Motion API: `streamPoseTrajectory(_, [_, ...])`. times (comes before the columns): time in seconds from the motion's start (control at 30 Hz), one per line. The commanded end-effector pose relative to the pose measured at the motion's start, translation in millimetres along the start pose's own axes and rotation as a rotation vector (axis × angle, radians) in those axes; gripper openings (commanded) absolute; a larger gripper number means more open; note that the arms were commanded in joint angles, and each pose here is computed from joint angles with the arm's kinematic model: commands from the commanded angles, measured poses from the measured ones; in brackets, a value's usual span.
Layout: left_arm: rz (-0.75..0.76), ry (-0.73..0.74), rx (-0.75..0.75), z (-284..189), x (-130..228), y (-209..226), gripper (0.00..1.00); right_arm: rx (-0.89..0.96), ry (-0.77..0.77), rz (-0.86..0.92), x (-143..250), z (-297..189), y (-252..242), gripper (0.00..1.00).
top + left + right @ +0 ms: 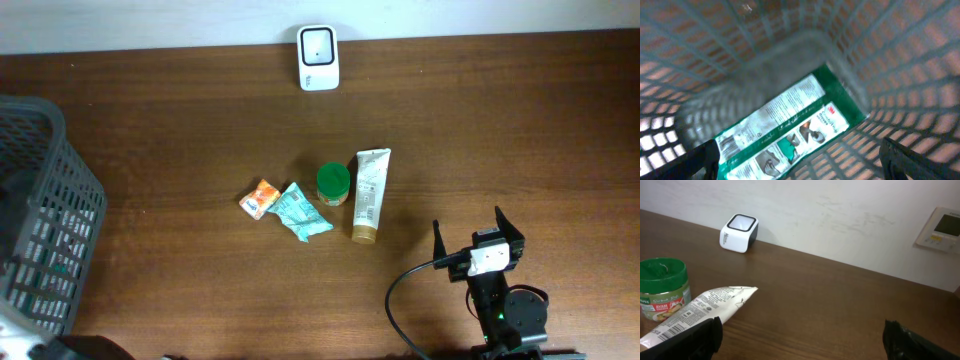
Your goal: Scan the item barcode
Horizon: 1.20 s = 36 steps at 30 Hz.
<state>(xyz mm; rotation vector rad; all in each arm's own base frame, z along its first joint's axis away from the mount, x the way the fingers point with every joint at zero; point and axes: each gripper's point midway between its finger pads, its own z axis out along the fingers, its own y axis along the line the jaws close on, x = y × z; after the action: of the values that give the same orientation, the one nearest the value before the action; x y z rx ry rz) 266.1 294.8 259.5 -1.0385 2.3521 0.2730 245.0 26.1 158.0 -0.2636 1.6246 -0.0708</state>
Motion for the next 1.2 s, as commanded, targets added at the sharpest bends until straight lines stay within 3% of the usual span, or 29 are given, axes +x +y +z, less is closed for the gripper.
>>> streamPoseTrajectory(0.0, [0.204,0.091,0.082,47.1,29.9,0.0,0.99,-0.01,0.0,0.011,1.3,0.0,2.5,0.98])
streamPoseTrajectory(0.33, [0.207,0.265,0.099,118.3,64.7,18.5,0.99,-0.01,0.0,0.011,1.3,0.0,2.5,0.98])
streamPoseTrajectory(1.17, [0.226,0.488,0.105,184.3,119.7,28.2,0.99,-0.01,0.0,0.011,1.3,0.0,2.5,0.98])
